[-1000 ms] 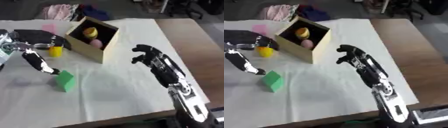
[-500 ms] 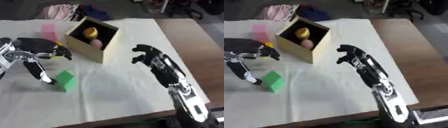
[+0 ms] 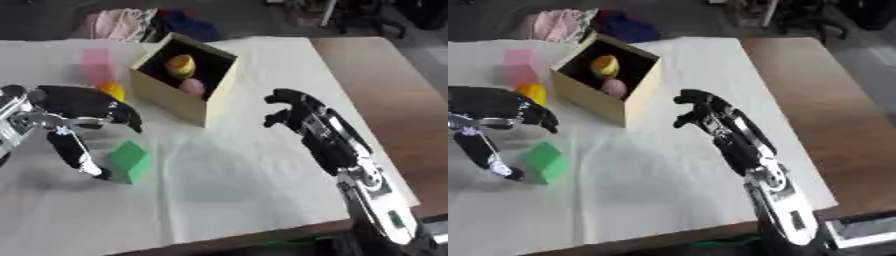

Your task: Pick up objects on the table and place them in the box.

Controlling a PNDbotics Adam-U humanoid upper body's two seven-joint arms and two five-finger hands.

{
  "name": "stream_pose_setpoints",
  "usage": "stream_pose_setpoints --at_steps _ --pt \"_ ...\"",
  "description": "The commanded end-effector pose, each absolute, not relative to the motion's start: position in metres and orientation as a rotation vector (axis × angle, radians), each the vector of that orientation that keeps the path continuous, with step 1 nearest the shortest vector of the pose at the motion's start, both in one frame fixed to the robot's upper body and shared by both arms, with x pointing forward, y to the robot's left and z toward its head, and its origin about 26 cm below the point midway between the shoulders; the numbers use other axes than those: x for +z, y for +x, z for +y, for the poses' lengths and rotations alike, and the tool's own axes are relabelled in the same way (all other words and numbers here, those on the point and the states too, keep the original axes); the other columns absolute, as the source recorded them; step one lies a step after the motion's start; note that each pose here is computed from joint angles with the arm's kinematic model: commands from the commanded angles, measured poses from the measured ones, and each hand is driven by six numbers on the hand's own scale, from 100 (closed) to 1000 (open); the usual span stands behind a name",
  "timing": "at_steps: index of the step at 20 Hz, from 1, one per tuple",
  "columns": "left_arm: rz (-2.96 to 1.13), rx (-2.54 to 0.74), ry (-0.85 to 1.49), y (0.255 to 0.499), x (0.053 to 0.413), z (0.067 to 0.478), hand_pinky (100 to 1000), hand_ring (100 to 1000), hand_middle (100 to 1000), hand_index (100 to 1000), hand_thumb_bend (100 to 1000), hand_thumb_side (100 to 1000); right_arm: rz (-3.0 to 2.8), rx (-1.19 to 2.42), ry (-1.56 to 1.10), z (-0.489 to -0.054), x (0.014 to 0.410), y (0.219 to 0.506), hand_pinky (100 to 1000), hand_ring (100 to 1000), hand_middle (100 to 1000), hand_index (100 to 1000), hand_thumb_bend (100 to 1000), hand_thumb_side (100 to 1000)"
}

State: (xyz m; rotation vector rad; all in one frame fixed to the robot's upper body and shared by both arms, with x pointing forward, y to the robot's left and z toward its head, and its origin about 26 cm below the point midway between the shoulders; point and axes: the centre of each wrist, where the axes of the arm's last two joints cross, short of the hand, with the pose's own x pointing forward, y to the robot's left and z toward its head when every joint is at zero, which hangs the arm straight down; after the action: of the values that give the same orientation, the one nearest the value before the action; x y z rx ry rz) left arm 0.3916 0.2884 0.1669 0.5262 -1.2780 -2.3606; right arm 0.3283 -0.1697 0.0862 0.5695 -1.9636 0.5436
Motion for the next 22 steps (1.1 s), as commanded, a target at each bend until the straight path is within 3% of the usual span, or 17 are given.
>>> stream_pose_setpoints --at_steps 1,6,9,11,22 --pt "-0.887 -2.854 0.304 0.392 0.173 0.292 846 791 803 854 548 450 -1.995 0.560 0.557 -0.172 0.096 0.331 836 633 788 852 100 679" --pt "-0.918 -2.828 0.279 0.394 0.169 0.293 826 741 718 772 434 408 -1.996 0.559 0.556 -0.172 0.096 0.331 836 633 788 852 100 678" --pt "-1.004 -2.754 0.273 0.397 0.173 0.299 772 612 546 617 280 357 -1.995 0.556 0.553 -0.173 0.096 0.331 836 632 788 852 100 680" --pt "-1.072 -2.690 0.272 0.399 0.177 0.303 758 584 507 575 248 346 -1.995 0.555 0.552 -0.173 0.096 0.331 836 632 788 852 100 679" --pt "-1.399 -2.448 0.585 0.407 0.263 0.307 761 609 541 605 292 368 -1.986 0.553 0.552 -0.173 0.093 0.330 837 631 788 852 100 681"
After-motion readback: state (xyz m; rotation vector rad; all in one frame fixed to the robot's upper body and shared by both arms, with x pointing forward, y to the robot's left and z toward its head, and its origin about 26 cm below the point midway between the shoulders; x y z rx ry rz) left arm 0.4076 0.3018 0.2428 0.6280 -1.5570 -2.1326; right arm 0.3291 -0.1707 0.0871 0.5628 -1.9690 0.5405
